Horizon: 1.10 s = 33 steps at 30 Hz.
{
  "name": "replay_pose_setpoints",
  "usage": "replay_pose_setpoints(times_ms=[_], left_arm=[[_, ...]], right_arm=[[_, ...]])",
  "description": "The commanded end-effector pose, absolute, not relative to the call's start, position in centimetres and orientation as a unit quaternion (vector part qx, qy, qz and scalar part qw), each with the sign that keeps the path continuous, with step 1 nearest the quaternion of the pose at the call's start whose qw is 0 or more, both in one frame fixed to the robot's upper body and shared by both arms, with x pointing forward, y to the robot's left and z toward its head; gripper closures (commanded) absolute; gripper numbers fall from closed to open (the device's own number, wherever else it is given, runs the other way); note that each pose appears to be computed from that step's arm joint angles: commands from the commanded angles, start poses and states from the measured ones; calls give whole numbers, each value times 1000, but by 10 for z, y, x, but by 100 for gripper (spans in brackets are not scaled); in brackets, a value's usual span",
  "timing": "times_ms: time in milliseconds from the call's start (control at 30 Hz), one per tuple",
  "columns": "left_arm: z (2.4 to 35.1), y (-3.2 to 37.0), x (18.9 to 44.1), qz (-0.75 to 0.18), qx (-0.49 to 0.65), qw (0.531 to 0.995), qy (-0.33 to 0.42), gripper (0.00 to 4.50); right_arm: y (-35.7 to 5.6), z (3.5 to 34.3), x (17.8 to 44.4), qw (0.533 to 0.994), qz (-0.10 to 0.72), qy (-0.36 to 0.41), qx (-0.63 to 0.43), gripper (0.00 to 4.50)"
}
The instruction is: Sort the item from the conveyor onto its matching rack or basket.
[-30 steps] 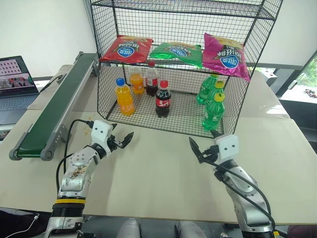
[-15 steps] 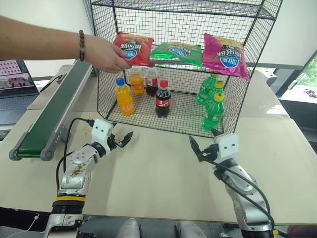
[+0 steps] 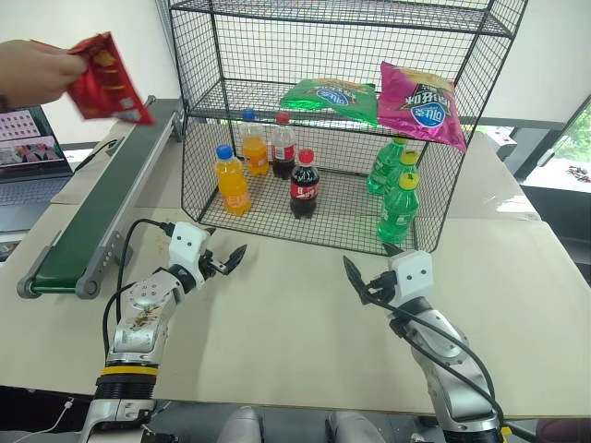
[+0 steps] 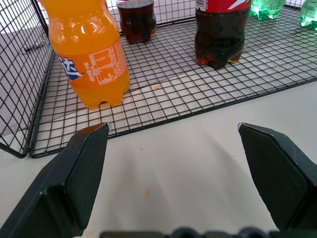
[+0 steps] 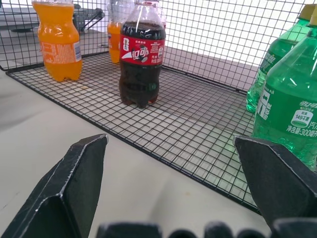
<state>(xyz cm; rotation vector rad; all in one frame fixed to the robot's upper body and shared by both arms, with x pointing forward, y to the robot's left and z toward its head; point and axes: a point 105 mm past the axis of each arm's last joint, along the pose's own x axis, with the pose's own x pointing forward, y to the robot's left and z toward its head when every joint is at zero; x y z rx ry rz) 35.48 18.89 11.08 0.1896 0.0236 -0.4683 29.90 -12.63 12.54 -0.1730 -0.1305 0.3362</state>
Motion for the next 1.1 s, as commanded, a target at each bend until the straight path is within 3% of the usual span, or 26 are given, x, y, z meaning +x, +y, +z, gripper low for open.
replay_pose_setpoints(times_ms=[33,500,733,933,1100], left_arm=[[128,193,353,-225,104,969,-20,8],[131,208,343,-228,94,969,-18,8],[149,213,313,-261,79,962,-20,8],[169,235,276,-226,-12,974,-11,8],[181,276,240,-135,-158,978,-27,8]], right_arm=[[-126,136,299,978,168,-84,-85,0],[-121,139,300,976,181,-88,-86,0],[-116,149,300,963,235,-97,-86,0],[-103,177,301,933,332,-120,-71,0],[-73,198,283,863,488,-126,-44,0]])
